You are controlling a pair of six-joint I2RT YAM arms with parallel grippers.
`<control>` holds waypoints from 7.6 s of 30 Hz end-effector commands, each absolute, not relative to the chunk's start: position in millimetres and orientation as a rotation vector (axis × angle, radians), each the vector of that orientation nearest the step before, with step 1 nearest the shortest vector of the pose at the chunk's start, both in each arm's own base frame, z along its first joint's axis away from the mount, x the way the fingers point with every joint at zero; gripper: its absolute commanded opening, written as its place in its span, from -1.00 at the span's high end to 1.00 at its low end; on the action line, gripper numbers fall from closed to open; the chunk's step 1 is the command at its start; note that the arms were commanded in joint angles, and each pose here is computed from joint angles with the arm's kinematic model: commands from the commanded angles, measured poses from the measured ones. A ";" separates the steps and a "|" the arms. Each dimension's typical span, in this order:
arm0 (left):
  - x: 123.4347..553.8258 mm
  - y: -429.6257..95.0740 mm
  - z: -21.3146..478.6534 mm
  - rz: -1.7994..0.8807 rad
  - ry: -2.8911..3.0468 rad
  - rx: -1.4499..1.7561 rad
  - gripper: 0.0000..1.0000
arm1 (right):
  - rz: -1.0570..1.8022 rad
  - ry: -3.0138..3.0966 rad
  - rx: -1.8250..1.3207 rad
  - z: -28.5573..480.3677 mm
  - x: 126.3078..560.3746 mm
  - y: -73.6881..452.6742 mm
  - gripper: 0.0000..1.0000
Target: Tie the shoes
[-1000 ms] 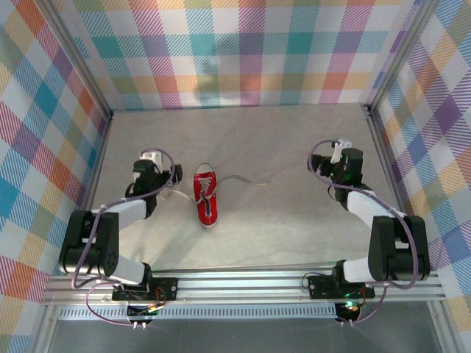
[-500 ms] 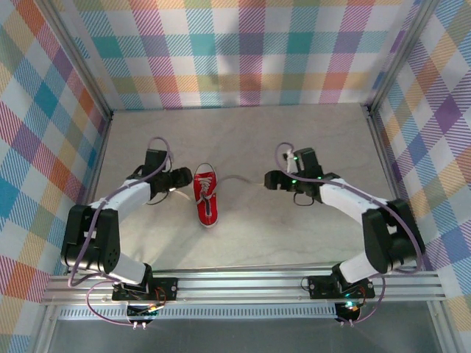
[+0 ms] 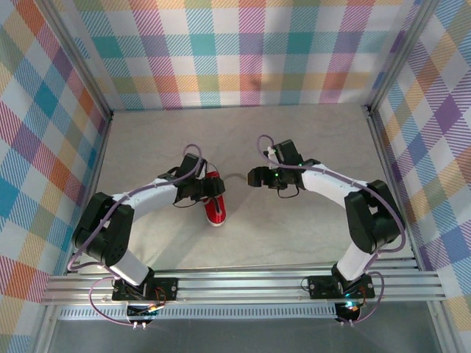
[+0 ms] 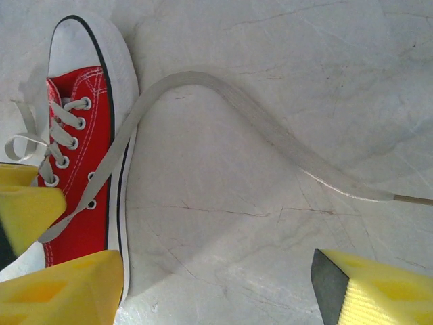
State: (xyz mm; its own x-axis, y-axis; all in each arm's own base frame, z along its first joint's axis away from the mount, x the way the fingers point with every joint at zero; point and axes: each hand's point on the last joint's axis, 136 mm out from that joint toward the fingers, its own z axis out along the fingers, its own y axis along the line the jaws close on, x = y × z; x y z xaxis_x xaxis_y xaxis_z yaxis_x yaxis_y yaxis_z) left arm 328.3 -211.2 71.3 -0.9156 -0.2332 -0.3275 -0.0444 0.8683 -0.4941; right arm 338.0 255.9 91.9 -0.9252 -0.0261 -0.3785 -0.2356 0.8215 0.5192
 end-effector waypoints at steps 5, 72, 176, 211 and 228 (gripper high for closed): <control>321.6 -131.8 94.3 -0.235 2.690 -0.419 -0.27 | 0.671 2.862 -0.136 69.1 345.0 250.7 -0.44; 438.0 -249.2 159.3 -0.613 2.519 0.112 1.00 | 0.463 2.670 -0.078 94.8 351.0 234.4 1.00; 361.0 -131.6 99.5 -0.516 2.515 0.232 1.00 | 1.033 2.673 -0.451 124.9 326.4 378.2 0.46; 289.0 -50.4 90.1 -0.090 2.870 -0.415 0.11 | 1.090 2.683 -0.568 130.8 299.6 374.0 0.45; 274.5 -66.3 97.2 -0.108 2.924 0.338 0.18 | 0.742 2.517 -0.913 137.1 280.2 385.6 0.46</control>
